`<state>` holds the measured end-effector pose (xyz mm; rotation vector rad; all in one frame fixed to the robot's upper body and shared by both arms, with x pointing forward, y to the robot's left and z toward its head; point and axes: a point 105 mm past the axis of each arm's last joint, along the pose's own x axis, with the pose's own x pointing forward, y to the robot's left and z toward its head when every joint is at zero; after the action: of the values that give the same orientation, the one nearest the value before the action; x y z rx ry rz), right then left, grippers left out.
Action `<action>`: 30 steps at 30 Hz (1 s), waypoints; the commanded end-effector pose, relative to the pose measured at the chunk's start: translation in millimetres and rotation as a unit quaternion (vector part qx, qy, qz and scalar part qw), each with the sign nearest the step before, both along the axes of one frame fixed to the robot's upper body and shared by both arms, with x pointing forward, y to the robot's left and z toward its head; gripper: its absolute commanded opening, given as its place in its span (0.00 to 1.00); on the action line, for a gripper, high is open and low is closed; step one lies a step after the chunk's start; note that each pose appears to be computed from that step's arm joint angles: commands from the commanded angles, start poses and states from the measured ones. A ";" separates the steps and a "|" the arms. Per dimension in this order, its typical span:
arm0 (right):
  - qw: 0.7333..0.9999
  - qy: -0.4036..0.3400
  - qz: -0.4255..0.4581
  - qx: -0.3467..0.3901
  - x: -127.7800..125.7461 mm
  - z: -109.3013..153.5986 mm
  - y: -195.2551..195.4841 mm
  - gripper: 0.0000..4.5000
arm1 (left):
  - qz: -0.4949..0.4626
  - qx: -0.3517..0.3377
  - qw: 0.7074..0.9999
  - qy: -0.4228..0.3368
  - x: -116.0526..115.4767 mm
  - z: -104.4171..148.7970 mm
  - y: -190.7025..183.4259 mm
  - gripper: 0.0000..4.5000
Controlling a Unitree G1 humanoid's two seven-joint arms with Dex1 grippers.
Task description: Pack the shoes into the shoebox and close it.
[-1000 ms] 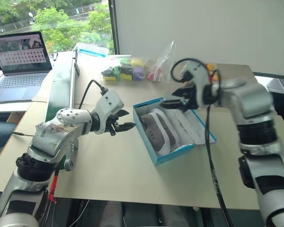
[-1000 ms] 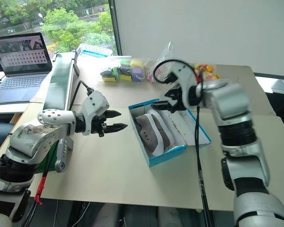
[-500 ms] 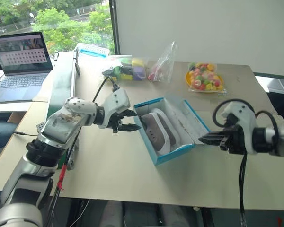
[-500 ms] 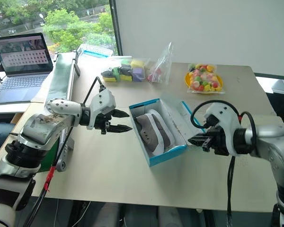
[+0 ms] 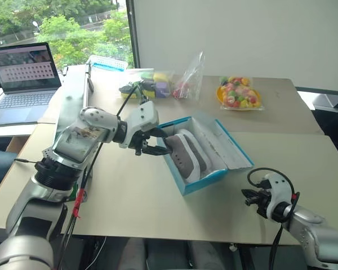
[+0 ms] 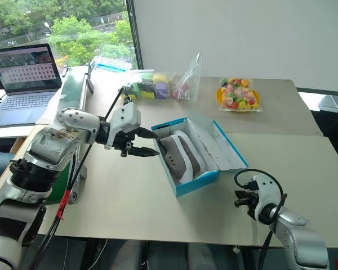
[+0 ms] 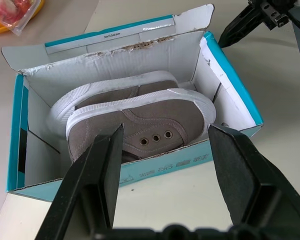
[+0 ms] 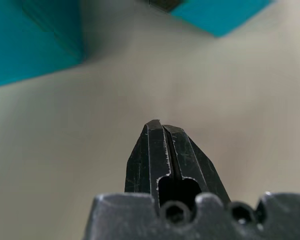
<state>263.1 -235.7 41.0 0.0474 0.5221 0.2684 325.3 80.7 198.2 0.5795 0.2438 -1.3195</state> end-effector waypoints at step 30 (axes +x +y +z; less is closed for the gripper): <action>0.872 -0.356 0.007 0.337 77.5 174.4 -8.5 0.00 | 0.055 -0.014 0.997 -0.059 4.2 33.0 7.5 0.63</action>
<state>343.6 -260.5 199.6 0.6074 -0.3152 0.3606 327.8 87.9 216.9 0.5841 0.2150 -1.1999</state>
